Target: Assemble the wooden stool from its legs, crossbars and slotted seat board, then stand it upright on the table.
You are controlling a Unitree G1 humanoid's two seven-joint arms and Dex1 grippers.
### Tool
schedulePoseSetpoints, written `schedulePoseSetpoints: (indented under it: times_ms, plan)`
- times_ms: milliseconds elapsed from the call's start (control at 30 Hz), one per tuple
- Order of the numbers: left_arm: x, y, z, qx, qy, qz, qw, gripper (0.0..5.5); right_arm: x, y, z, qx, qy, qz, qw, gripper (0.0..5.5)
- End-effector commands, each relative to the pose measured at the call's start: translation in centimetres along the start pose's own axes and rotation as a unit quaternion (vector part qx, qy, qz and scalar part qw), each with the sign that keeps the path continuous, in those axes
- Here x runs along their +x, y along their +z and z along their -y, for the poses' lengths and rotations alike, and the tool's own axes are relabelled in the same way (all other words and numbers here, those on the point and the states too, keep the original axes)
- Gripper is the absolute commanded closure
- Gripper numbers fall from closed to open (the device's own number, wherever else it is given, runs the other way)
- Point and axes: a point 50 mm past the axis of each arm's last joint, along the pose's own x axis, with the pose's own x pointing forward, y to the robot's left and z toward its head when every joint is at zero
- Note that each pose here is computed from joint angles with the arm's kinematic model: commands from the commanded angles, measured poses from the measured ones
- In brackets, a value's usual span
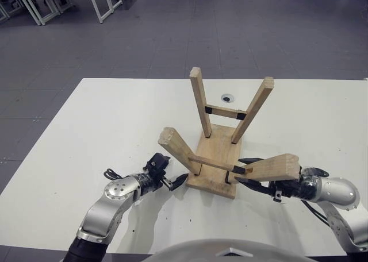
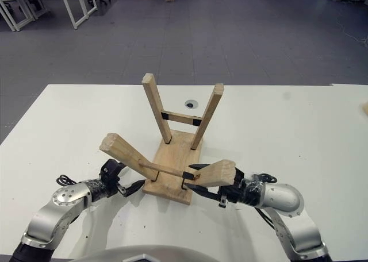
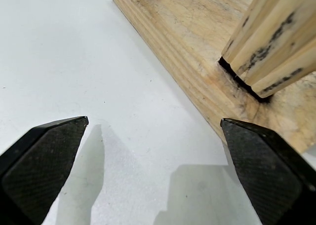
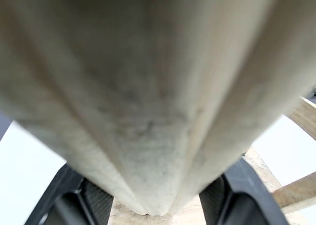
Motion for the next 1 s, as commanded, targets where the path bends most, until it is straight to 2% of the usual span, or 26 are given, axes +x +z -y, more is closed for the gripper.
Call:
schedulePoseSetpoints:
  times_ms: [33, 267, 400, 467, 633, 800, 867, 1000]
  plan:
    - [0.3, -0.1, 1.0, -0.007, -0.014, 0.001, 1.0, 0.53, -0.2, -1.6, -0.8, 0.02, 0.015, -0.07, 0.997, 3.48]
    - [0.4, -0.2, 1.1, -0.011, -0.012, 0.001, 1.0, 0.53, 0.7, -2.2, 0.1, 0.063, -0.014, -0.075, 0.995, 3.48]
    - [0.4, -0.2, 1.1, -0.012, -0.009, 0.003, 1.0, 0.53, 0.8, -4.1, -0.2, 0.082, 0.007, -0.149, 0.985, 3.48]
    - [0.4, -0.1, 1.1, -0.01, -0.011, 0.004, 1.0, 0.53, 1.3, -5.3, -0.1, 0.11, -0.017, -0.157, 0.981, 3.48]
    - [0.0, -0.1, 0.1, 0.008, 0.015, -0.007, 1.0, 0.53, 3.8, -6.5, 1.7, 0.074, -0.088, -0.209, 0.971, 3.48]
    - [0.0, 0.6, -0.4, 0.001, 0.022, 0.004, 1.0, 0.53, 4.7, -6.3, 2.4, 0.114, -0.078, -0.188, 0.972, 3.48]
    - [-0.1, 1.2, -0.4, -0.012, 0.021, 0.017, 1.0, 0.53, 4.6, -6.6, 2.8, 0.114, -0.082, -0.199, 0.97, 3.48]
    - [-1.7, 6.8, 1.6, -0.121, -0.061, 0.152, 0.979, 0.53, 4.3, -7.4, 2.8, 0.144, -0.099, -0.205, 0.963, 3.48]
